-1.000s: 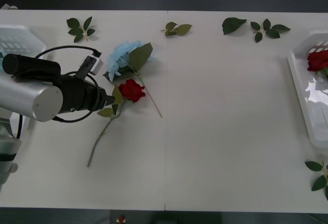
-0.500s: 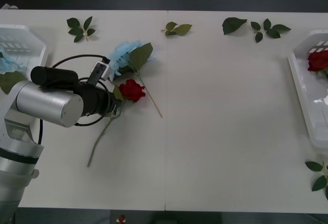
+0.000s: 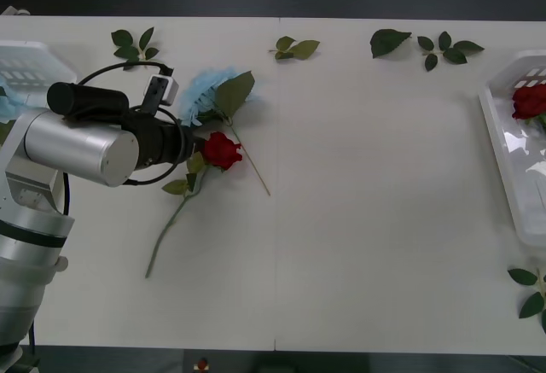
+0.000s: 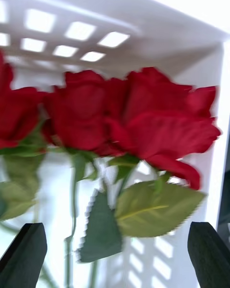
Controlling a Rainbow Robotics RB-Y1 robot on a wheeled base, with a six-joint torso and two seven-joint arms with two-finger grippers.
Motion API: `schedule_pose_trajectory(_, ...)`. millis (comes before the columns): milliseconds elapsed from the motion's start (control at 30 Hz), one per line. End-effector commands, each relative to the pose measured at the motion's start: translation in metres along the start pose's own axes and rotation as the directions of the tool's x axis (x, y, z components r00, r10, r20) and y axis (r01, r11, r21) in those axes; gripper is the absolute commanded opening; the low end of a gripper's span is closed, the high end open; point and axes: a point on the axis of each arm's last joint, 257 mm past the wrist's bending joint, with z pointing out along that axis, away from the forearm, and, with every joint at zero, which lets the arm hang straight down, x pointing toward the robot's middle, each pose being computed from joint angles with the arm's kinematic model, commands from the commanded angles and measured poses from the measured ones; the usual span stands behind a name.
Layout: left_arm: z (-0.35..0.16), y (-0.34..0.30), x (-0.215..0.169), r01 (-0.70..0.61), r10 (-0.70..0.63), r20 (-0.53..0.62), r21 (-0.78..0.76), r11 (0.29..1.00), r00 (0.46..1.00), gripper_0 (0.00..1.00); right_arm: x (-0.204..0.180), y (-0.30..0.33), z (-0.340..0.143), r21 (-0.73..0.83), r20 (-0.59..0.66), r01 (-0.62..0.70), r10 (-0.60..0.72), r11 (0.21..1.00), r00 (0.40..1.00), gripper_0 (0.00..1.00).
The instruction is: Put the red flowers into the right box and the blue flowers into the left box
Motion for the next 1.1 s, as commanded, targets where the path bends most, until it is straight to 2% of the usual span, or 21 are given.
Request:
schedule_pose_trajectory(33, 0.002, -0.015, 0.006, -0.119, 0.119, -0.008, 0.013, 0.993, 0.993, 1.0, -0.028, -0.008, -0.032, -0.069, 0.044, -0.014, 0.017, 0.998, 0.999, 0.86)
schedule_pose_trajectory(133, 0.004, -0.018, 0.011, -0.164, 0.164, -0.015, 0.017, 0.986, 0.986, 1.0, -0.035, 0.002, -0.042, -0.131, 0.055, -0.01, 0.018, 0.991, 0.998, 0.86)
schedule_pose_trajectory(200, 0.006, -0.021, 0.018, -0.218, 0.218, -0.024, 0.02, 0.976, 0.976, 1.0, -0.054, 0.029, -0.068, -0.268, 0.091, -0.008, 0.033, 0.963, 0.995, 0.86)
schedule_pose_trajectory(267, 0.007, -0.024, 0.023, -0.239, 0.24, -0.028, 0.028, 0.97, 0.97, 1.0, -0.065, 0.044, -0.085, -0.341, 0.116, 0.008, 0.034, 0.94, 0.993, 0.86)
schedule_pose_trajectory(433, 0.011, -0.027, 0.045, -0.288, 0.29, -0.058, 0.039, 0.957, 0.955, 1.0, -0.09, 0.096, -0.136, -0.488, 0.22, 0.15, -0.045, 0.86, 0.974, 0.86)
schedule_pose_trajectory(533, 0.013, -0.021, 0.06, -0.289, 0.29, -0.086, 0.031, 0.957, 0.953, 1.0, -0.101, 0.136, -0.172, -0.561, 0.302, 0.253, -0.089, 0.788, 0.949, 0.86)
schedule_pose_trajectory(667, 0.022, -0.014, 0.072, -0.278, 0.279, -0.103, 0.027, 0.96, 0.955, 1.0, -0.104, 0.188, -0.214, -0.684, 0.367, 0.313, -0.06, 0.659, 0.928, 0.86)
schedule_pose_trajectory(733, 0.025, -0.014, 0.073, -0.277, 0.278, -0.098, 0.027, 0.961, 0.956, 1.0, -0.103, 0.197, -0.221, -0.698, 0.385, 0.336, -0.064, 0.633, 0.921, 0.86)
schedule_pose_trajectory(800, 0.038, -0.019, 0.076, -0.289, 0.29, -0.073, 0.023, 0.957, 0.954, 1.0, -0.096, 0.233, -0.247, -0.732, 0.454, 0.415, -0.066, 0.54, 0.888, 0.86)
schedule_pose_trajectory(933, 0.047, -0.023, 0.075, -0.288, 0.289, -0.067, 0.025, 0.957, 0.955, 0.99, -0.083, 0.265, -0.26, -0.749, 0.51, 0.463, -0.035, 0.473, 0.86, 0.86)
schedule_pose_trajectory(967, 0.048, -0.024, 0.072, -0.288, 0.289, -0.064, 0.026, 0.957, 0.955, 0.95, -0.078, 0.273, -0.261, -0.739, 0.534, 0.486, -0.035, 0.467, 0.845, 0.86)
schedule_pose_trajectory(1033, 0.048, -0.026, 0.069, -0.287, 0.288, -0.059, 0.026, 0.958, 0.956, 0.81, -0.071, 0.286, -0.261, -0.718, 0.572, 0.521, -0.034, 0.462, 0.82, 0.86)
schedule_pose_trajectory(1067, 0.048, -0.028, 0.066, -0.286, 0.288, -0.055, 0.028, 0.958, 0.956, 0.67, -0.065, 0.292, -0.261, -0.72, 0.577, 0.524, -0.025, 0.455, 0.816, 0.86)
schedule_pose_trajectory(1100, 0.048, -0.029, 0.066, -0.287, 0.288, -0.054, 0.028, 0.958, 0.956, 0.58, -0.065, 0.295, -0.262, -0.72, 0.583, 0.526, -0.016, 0.452, 0.812, 0.86)
